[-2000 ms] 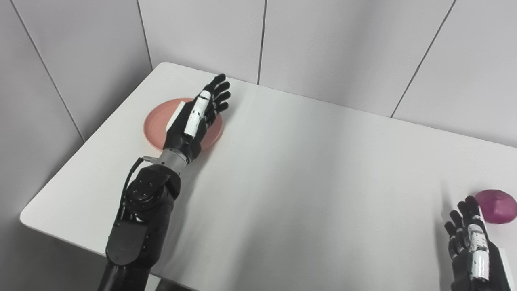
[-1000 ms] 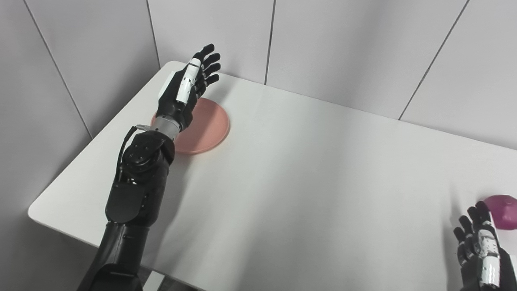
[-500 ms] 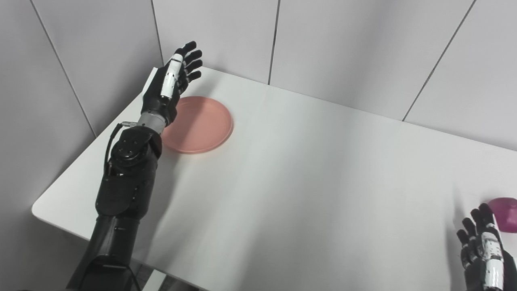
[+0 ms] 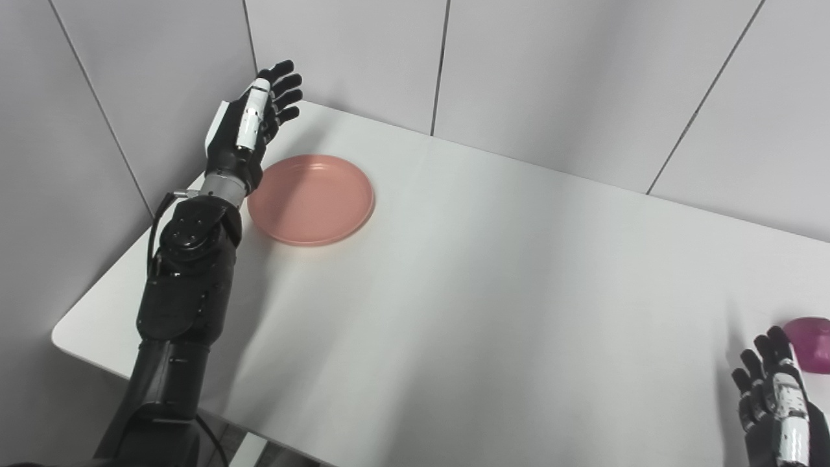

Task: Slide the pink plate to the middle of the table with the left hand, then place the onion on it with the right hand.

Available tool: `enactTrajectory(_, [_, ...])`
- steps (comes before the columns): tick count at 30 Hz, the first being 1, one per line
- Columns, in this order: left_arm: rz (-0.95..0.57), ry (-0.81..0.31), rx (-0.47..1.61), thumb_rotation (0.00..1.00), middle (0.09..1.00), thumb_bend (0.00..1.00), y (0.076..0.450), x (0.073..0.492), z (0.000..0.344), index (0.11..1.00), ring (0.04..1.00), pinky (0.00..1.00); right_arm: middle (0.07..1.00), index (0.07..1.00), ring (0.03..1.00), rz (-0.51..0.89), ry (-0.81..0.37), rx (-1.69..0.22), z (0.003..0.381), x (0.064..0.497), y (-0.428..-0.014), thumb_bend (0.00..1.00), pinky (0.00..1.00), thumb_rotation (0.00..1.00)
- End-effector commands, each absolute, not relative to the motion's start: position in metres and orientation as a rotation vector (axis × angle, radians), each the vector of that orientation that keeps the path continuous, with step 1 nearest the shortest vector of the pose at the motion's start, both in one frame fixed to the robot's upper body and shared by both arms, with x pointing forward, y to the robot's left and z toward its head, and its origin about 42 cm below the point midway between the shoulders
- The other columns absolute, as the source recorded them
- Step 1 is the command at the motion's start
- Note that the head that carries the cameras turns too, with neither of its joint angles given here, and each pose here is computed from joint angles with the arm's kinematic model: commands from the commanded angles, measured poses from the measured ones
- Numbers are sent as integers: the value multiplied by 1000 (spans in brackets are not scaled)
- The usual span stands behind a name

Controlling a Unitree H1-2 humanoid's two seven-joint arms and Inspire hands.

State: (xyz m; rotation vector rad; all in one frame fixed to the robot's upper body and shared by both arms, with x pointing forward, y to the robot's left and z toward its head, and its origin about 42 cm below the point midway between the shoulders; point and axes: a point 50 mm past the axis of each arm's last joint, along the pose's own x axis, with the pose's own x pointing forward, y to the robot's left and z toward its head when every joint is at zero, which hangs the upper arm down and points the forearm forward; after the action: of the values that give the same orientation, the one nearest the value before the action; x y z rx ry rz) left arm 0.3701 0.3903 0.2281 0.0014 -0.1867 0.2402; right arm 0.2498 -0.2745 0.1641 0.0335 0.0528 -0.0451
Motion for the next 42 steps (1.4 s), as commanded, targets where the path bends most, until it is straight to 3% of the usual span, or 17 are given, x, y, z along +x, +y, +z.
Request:
enactTrajectory(1, [246, -297, 23, 1000, 860, 320, 398, 379, 260, 823, 865, 859, 1000, 1000, 1000, -47, -6, 18, 174, 254, -275, 0, 1000, 1000])
enactTrajectory(42, [311, -270, 13, 1000, 809, 300, 439, 384, 251, 782, 818, 801, 1000, 996, 1000, -99, 23, 24, 174, 252, -275, 0, 1000, 1000])
